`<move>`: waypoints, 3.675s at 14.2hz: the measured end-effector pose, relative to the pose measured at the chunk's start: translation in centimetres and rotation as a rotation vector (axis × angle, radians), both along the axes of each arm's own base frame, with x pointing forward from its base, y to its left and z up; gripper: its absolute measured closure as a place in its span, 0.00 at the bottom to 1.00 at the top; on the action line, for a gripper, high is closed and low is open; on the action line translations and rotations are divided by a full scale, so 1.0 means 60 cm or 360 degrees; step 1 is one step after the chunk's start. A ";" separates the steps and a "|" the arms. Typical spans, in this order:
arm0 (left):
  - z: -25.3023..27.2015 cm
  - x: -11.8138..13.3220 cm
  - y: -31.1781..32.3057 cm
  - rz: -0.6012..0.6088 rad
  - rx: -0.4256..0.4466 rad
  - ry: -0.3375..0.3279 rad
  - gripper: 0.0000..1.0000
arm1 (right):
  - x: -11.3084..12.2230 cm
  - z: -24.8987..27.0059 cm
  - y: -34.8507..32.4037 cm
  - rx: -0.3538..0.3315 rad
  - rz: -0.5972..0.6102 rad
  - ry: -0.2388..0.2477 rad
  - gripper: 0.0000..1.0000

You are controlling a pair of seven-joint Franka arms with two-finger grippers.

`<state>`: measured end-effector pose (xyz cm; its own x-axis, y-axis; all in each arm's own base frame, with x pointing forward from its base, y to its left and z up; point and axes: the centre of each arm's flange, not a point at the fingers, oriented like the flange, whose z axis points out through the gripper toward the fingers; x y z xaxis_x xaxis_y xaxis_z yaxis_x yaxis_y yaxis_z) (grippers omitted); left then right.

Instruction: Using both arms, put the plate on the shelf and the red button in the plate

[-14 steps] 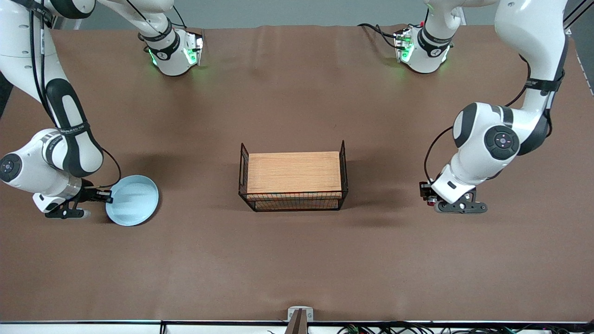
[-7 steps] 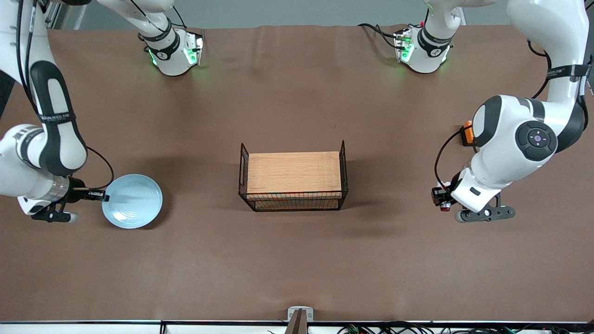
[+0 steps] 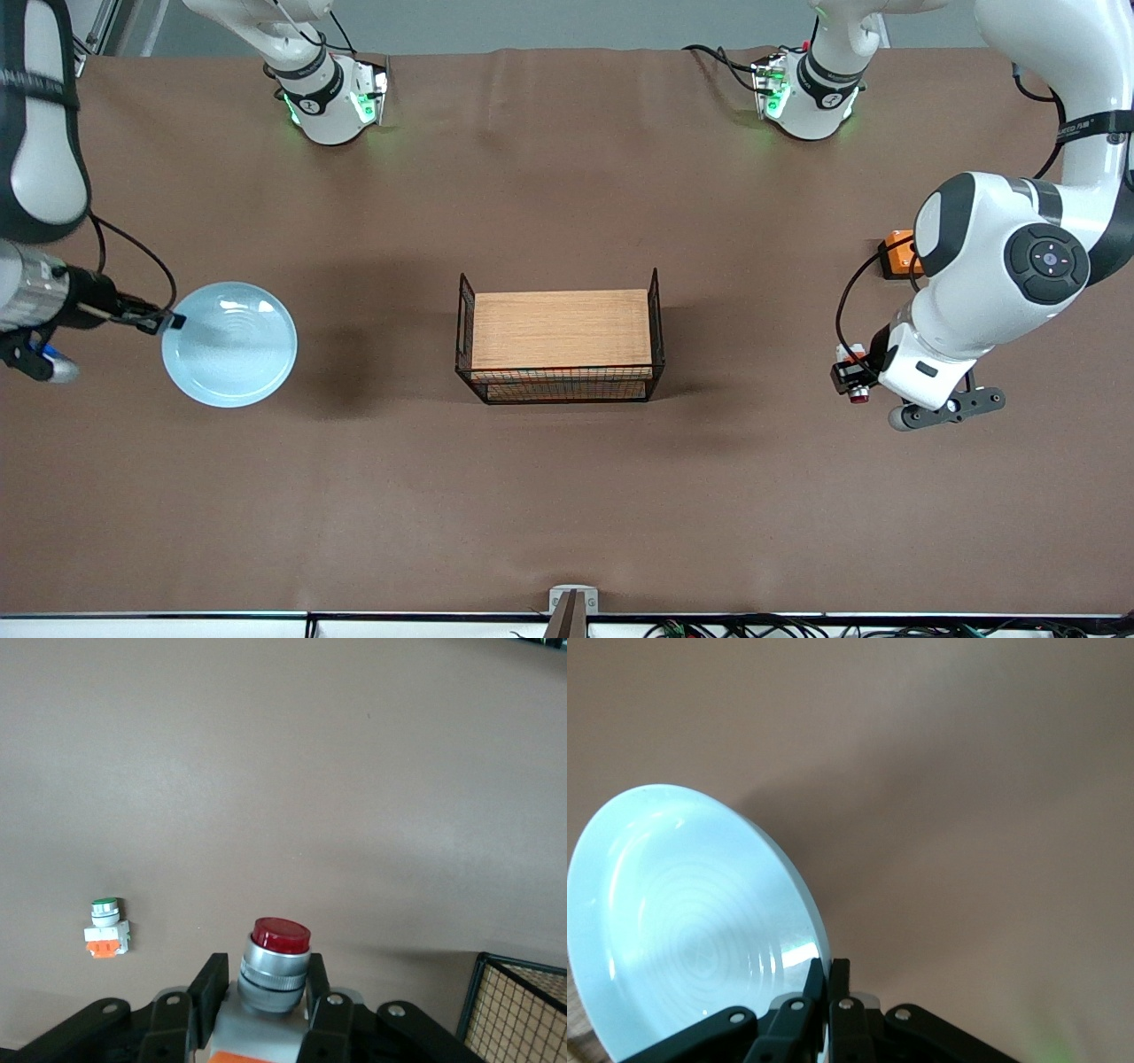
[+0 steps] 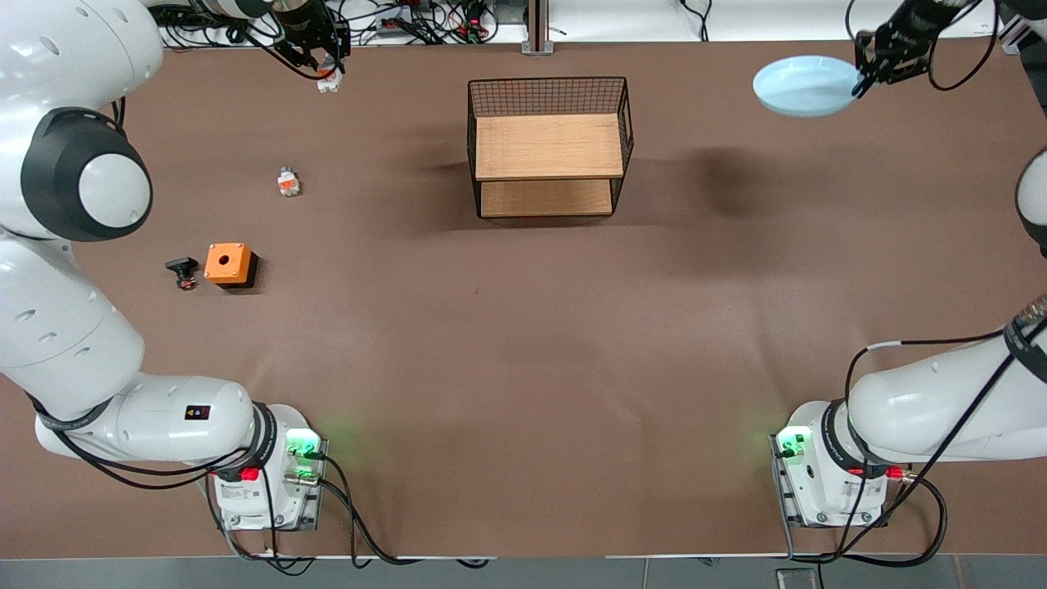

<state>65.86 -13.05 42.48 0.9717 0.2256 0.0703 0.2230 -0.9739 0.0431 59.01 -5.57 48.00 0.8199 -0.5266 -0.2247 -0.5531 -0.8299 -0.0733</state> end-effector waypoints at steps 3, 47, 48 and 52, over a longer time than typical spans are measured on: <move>0.001 -0.002 -0.014 0.0119 -0.0013 0.0003 0.59 | -0.035 0.102 0.109 -0.0043 -0.0430 0.0056 0.96; 0.021 -0.015 -0.081 0.1137 -0.0083 0.0066 0.59 | -0.228 -0.142 0.940 -0.0341 -0.1612 -0.0307 0.95; 0.021 -0.015 -0.082 0.1205 -0.0088 0.0068 0.59 | -0.226 -0.142 0.939 -0.0343 -0.1610 -0.0316 0.93; 0.022 -0.021 -0.104 0.1468 -0.0110 0.0074 0.59 | -0.224 -0.149 0.938 -0.0362 -0.1599 -0.0344 0.82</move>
<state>64.60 -19.29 43.82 0.4069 0.9134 -0.0066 0.9116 -0.4056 0.0663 45.59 50.68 39.05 -0.0062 -0.9979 0.0638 -0.9883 -0.0036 -0.1524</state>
